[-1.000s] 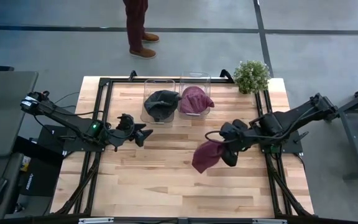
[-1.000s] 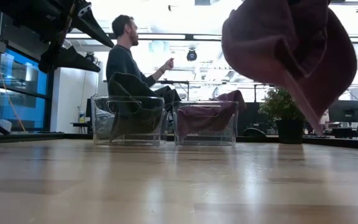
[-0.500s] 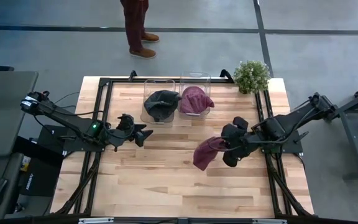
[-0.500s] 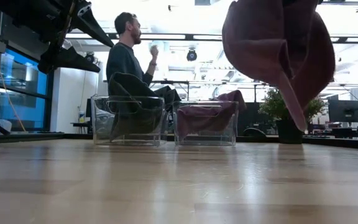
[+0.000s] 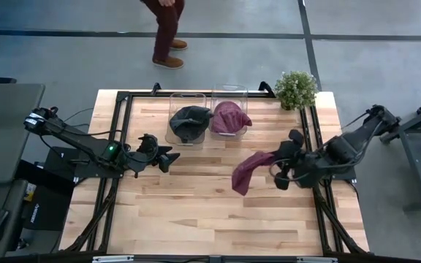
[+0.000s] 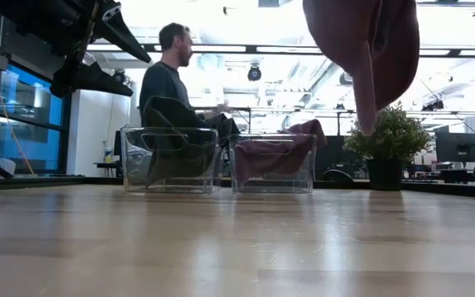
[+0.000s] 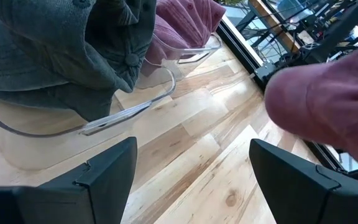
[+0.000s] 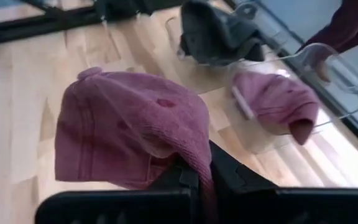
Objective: Pick & Place hat
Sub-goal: Put the red cap into the right transparent bin
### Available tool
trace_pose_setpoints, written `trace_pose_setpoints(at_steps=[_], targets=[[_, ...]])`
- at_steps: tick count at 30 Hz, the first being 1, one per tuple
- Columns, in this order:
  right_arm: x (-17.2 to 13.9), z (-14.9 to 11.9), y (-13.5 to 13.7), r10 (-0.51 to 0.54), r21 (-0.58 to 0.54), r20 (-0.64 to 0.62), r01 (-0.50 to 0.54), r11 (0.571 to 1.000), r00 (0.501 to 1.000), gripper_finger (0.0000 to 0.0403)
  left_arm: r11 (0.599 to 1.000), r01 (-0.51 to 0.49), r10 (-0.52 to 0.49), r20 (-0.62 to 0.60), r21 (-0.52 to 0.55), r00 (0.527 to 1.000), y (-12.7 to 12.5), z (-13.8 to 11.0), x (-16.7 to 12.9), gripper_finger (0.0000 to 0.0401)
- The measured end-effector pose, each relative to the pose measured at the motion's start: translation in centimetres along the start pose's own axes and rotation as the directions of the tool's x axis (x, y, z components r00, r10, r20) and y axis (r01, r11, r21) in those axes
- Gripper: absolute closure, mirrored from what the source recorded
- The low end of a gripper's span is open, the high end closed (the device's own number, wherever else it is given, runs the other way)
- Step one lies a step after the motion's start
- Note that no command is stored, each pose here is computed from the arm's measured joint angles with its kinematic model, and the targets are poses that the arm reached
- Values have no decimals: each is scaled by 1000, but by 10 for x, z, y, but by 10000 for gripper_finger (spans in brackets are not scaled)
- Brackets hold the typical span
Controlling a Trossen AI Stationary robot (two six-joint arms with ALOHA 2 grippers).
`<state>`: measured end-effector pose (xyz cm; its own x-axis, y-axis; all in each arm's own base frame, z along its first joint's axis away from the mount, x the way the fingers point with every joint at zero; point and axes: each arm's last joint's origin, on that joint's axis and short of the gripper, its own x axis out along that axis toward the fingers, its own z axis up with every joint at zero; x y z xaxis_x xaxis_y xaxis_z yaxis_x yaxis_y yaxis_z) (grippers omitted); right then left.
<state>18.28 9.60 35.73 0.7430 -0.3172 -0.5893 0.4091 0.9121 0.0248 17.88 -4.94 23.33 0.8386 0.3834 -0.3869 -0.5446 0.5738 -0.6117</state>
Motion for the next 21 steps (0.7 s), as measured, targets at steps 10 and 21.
trace_pose_setpoints(at_steps=[10, 21], targets=[[-16, -8, -42, 39, 63, 260, -58, 996, 965, 403, 1000, 0, 0, 0, 1, 1000, 0, 0, 0, 99], [-7, -2, -70, 79, 32, 451, -104, 994, 889, 403, 994, 22, -18, -35, 108, 999, -1, -1, 0, 99]])
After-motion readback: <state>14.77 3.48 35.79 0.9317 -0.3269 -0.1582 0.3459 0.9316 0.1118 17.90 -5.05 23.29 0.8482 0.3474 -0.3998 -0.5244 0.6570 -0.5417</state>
